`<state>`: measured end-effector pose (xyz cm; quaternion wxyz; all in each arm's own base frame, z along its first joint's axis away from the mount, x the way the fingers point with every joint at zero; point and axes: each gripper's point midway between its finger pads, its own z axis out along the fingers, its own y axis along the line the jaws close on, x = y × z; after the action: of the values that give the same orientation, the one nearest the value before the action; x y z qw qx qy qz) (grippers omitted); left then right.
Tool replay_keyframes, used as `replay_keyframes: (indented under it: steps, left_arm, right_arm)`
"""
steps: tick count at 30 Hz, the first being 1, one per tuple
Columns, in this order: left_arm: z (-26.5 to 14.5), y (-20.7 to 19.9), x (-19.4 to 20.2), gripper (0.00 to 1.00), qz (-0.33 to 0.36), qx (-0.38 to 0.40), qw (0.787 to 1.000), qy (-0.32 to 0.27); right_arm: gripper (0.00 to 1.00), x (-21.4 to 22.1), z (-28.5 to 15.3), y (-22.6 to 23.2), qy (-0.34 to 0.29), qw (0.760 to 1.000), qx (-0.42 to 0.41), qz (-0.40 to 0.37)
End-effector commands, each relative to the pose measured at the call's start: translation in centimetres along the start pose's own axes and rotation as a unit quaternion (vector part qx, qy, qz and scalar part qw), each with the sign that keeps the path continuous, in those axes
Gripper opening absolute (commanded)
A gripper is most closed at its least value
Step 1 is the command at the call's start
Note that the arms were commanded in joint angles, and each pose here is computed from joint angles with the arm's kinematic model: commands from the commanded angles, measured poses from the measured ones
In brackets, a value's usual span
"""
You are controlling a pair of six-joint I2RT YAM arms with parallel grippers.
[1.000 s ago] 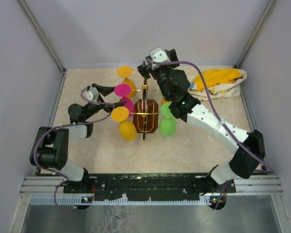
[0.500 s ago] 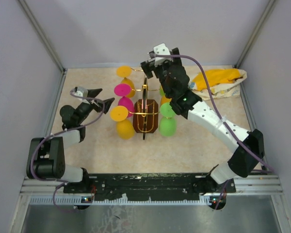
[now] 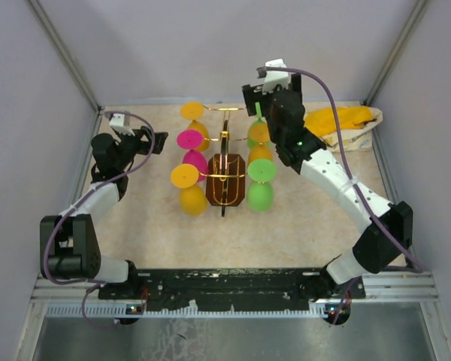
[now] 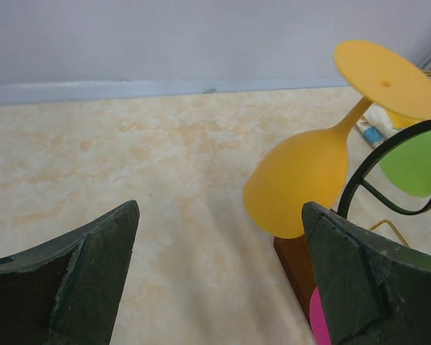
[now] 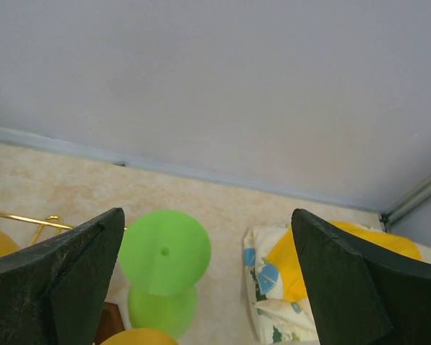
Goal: Place the wine glass upside down on the wine glass rack
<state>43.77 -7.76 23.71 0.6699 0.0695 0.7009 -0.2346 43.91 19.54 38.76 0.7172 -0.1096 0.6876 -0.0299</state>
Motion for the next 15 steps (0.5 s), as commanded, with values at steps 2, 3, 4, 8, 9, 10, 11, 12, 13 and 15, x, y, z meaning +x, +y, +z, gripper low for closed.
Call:
replay_keyframes:
  steps: [2, 3, 4, 8, 9, 10, 11, 12, 13, 15]
  left_arm:
    - [-0.5, 1.3, -0.1, 1.0, -0.022, -0.048, 0.999, 0.012]
    - [-0.5, 1.2, -0.2, 1.0, -0.021, -0.044, 0.999, 0.012]
    - [-0.5, 1.2, -0.2, 1.0, -0.021, -0.043, 0.999, 0.013]
    - [-0.3, 1.2, -0.4, 1.0, -0.023, -0.045, 0.999, 0.02]
    - [-0.3, 1.2, -0.5, 1.0, -0.023, -0.046, 0.998, 0.019]
    - [-0.3, 1.2, -0.6, 1.0, -0.023, -0.046, 0.999, 0.018]
    - [-0.3, 1.1, -0.7, 1.0, -0.022, -0.043, 0.999, 0.016]
    - [-0.3, 1.0, -0.7, 1.0, -0.021, -0.04, 0.999, 0.015]
    - [-0.3, 0.8, -0.9, 1.0, -0.02, -0.037, 0.999, 0.013]
    - [-0.3, 0.7, -1.0, 1.0, -0.019, -0.035, 0.999, 0.011]
  right_arm:
    - [0.99, -1.0, -0.1, -5.7, 0.007, 0.996, 0.071, 0.056]
    - [0.99, -0.5, -0.2, -6.9, 0.013, 0.994, 0.085, 0.062]
    - [0.99, -0.1, -0.3, -7.8, 0.018, 0.993, 0.096, 0.064]
    - [0.99, 1.4, -1.0, -10.2, 0.028, 0.99, 0.122, 0.068]
    - [0.99, 1.5, -1.2, -10.5, 0.028, 0.989, 0.124, 0.068]
    - [0.99, 1.6, -1.3, -10.8, 0.029, 0.989, 0.128, 0.068]
    - [0.99, 1.6, -1.4, -10.9, 0.029, 0.989, 0.128, 0.067]
    - [0.99, 1.6, -1.4, -11.1, 0.029, 0.989, 0.13, 0.067]
    - [0.99, 1.6, -1.4, -11.1, 0.029, 0.989, 0.13, 0.067]
    - [0.99, 1.6, -1.4, -11.1, 0.029, 0.989, 0.129, 0.066]
